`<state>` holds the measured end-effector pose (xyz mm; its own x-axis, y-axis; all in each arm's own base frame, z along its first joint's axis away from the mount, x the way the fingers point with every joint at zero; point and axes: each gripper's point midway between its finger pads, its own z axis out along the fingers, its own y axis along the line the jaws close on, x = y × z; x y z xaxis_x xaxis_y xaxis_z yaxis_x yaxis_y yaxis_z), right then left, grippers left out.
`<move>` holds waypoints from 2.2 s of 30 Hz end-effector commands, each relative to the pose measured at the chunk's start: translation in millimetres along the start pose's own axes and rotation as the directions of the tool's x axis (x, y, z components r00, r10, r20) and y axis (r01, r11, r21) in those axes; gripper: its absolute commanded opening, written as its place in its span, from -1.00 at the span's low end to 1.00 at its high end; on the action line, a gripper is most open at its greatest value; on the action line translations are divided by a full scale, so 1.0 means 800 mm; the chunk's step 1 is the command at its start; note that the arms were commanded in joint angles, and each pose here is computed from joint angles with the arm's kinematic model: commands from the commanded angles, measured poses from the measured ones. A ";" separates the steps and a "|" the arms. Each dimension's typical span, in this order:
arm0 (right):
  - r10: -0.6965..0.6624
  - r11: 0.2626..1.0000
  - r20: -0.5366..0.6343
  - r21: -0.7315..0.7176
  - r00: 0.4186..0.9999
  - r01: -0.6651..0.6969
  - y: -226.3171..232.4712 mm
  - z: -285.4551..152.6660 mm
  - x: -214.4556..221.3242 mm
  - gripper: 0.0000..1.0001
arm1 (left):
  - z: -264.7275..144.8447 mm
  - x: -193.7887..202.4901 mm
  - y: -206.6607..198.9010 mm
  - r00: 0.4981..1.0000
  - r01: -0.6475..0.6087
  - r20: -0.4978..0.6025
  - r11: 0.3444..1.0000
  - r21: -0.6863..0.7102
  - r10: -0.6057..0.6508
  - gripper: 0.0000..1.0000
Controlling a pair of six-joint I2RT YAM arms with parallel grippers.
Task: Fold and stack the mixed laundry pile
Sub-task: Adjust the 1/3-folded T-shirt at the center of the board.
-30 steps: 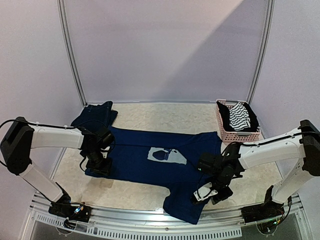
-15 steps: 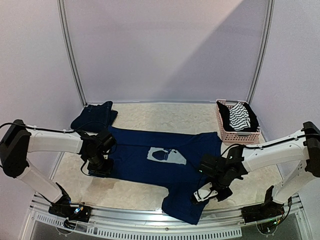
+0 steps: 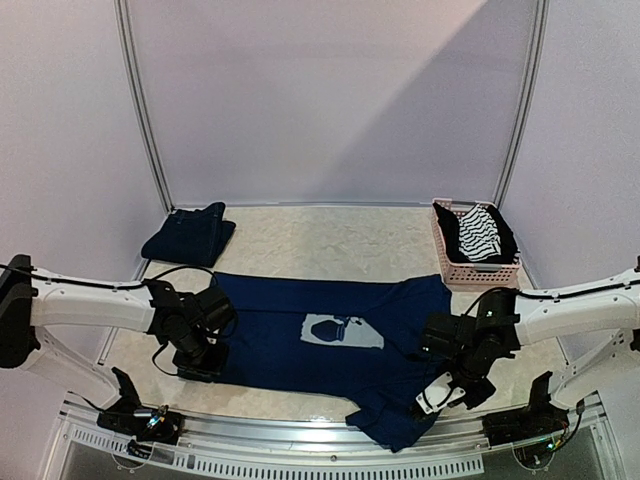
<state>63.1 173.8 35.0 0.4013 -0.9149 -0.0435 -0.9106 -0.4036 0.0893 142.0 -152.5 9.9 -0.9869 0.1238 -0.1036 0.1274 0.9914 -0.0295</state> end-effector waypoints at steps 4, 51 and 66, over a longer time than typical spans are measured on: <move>-0.031 0.997 0.055 0.077 0.998 0.027 -0.005 -0.071 -0.008 -0.31 | -0.084 -0.020 -0.008 0.998 -0.062 0.009 0.997 -0.043 0.063 -0.39; 0.536 0.823 0.194 0.095 0.821 -0.560 -0.206 -0.012 -0.006 -0.14 | -0.060 -0.197 -0.253 0.921 -0.253 0.361 0.929 0.271 0.146 -0.21; 0.620 0.760 0.302 -0.003 0.724 -0.650 -0.226 -0.060 -0.002 -0.99 | -0.072 -0.182 -0.321 0.878 -0.333 0.455 0.874 0.353 0.150 -0.21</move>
<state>226.6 250.4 51.8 -0.2420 -0.9428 -0.2291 -0.9701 0.2397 0.0383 260.9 -391.4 84.7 -0.8321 0.2475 -0.4964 0.4320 0.8505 -0.3002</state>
